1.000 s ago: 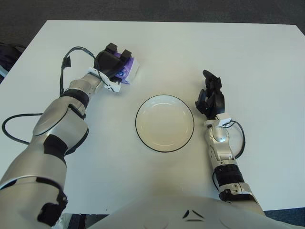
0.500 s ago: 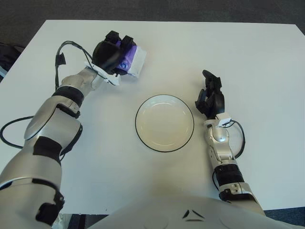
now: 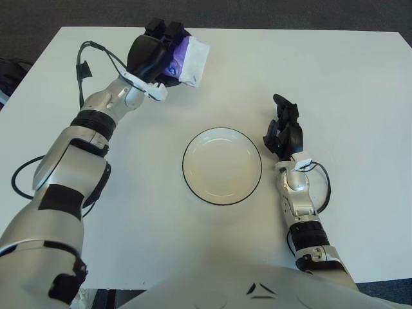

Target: Put the tissue paper into the plate.

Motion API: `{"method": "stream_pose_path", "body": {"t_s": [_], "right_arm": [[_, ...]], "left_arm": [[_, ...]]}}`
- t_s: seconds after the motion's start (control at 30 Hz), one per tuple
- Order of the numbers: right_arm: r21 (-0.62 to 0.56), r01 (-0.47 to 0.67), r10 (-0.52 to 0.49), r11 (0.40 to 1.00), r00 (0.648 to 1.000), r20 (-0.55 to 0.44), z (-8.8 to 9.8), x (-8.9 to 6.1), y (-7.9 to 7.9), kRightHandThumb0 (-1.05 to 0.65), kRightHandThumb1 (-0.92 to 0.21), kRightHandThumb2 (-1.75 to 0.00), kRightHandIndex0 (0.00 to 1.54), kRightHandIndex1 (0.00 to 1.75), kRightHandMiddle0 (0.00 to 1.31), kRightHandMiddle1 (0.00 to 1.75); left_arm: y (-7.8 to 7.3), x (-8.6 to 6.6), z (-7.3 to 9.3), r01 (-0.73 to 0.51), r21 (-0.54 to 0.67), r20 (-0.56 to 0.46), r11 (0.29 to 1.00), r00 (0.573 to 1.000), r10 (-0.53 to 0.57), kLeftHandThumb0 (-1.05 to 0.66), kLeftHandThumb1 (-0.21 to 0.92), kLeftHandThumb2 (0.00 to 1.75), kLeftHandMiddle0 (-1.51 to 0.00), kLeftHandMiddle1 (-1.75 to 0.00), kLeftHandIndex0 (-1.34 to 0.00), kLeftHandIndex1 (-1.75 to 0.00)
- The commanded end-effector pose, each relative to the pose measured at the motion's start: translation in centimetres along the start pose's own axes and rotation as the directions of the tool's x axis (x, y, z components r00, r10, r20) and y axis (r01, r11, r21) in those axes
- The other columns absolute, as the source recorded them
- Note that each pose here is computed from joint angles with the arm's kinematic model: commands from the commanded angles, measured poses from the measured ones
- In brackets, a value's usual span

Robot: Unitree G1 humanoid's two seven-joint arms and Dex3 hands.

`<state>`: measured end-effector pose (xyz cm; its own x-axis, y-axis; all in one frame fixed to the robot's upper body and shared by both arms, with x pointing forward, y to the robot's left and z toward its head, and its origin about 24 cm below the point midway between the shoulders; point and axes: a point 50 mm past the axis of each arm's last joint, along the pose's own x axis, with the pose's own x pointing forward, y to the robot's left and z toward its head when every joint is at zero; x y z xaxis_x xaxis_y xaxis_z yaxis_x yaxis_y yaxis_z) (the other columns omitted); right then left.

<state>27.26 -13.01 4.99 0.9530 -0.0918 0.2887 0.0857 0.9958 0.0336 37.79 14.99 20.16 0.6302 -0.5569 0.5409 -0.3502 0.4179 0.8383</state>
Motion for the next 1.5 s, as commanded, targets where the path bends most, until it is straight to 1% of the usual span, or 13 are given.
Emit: {"method": "stream_pose_path", "body": {"t_s": [0.0, 0.23, 0.4, 0.53, 0.63, 0.8, 1.07, 1.23, 1.47], "right_arm": [[-0.092, -0.010, -0.030, 0.996, 0.906, -0.422, -7.5, -7.4, -1.7, -0.64, -0.92, -0.86, 0.31, 0.10, 0.00, 0.75], [-0.092, -0.002, -0.038, 0.996, 0.904, -0.426, -7.6, -7.4, -1.7, -0.64, -0.92, -0.87, 0.31, 0.11, 0.00, 0.76], [-0.094, 0.001, -0.042, 0.996, 0.903, -0.428, -7.6, -7.4, -1.6, -0.65, -0.92, -0.87, 0.31, 0.11, 0.00, 0.76], [-0.096, 0.005, -0.046, 0.995, 0.899, -0.435, -7.7, -7.4, -1.6, -0.65, -0.92, -0.87, 0.31, 0.11, 0.00, 0.76], [-0.097, 0.008, -0.049, 0.995, 0.899, -0.436, -7.7, -7.4, -1.6, -0.65, -0.92, -0.88, 0.30, 0.11, 0.00, 0.76], [-0.096, 0.010, -0.051, 0.995, 0.899, -0.436, -7.7, -7.5, -1.7, -0.65, -0.92, -0.88, 0.31, 0.11, 0.00, 0.76], [-0.091, 0.013, -0.051, 0.996, 0.899, -0.435, -7.6, -7.5, -1.7, -0.65, -0.92, -0.88, 0.31, 0.11, 0.00, 0.76], [-0.089, 0.014, -0.052, 0.996, 0.899, -0.436, -7.7, -7.4, -1.7, -0.64, -0.92, -0.88, 0.31, 0.11, 0.00, 0.76], [-0.092, 0.016, -0.055, 0.996, 0.898, -0.437, -7.8, -7.4, -1.7, -0.64, -0.92, -0.87, 0.31, 0.12, 0.00, 0.76]], "left_arm": [[1.2, 1.0, 2.2, 0.024, -0.056, 0.135, 0.998, 0.991, -0.017, 0.00, 0.09, 1.56, -0.81, -1.66, -0.55, -1.75], [1.1, 1.2, 3.7, 0.095, -0.066, 0.217, 0.993, 0.973, -0.079, 0.00, 0.06, 1.58, -0.83, -1.65, -0.58, -1.75], [1.0, 1.1, 4.4, 0.132, -0.075, 0.258, 0.988, 0.960, -0.109, 0.00, 0.05, 1.59, -0.84, -1.66, -0.58, -1.75], [0.7, 0.8, 5.5, 0.169, -0.098, 0.320, 0.981, 0.938, -0.130, 0.00, 0.05, 1.60, -0.84, -1.66, -0.59, -1.75], [0.6, 0.2, 6.4, 0.195, -0.121, 0.362, 0.973, 0.922, -0.140, 0.00, 0.05, 1.60, -0.84, -1.66, -0.59, -1.75], [0.9, -0.4, 7.1, 0.244, -0.135, 0.395, 0.960, 0.902, -0.173, 0.00, 0.05, 1.60, -0.83, -1.67, -0.58, -1.75], [1.2, -0.9, 8.1, 0.272, -0.124, 0.441, 0.954, 0.877, -0.192, 0.00, 0.05, 1.61, -0.83, -1.69, -0.58, -1.75], [1.3, -1.4, 9.0, 0.320, -0.082, 0.497, 0.944, 0.834, -0.240, 0.00, 0.05, 1.61, -0.83, -1.69, -0.58, -1.75], [1.6, -2.4, 9.8, 0.336, -0.049, 0.525, 0.941, 0.810, -0.262, 0.00, 0.06, 1.60, -0.82, -1.69, -0.57, -1.75]]}}
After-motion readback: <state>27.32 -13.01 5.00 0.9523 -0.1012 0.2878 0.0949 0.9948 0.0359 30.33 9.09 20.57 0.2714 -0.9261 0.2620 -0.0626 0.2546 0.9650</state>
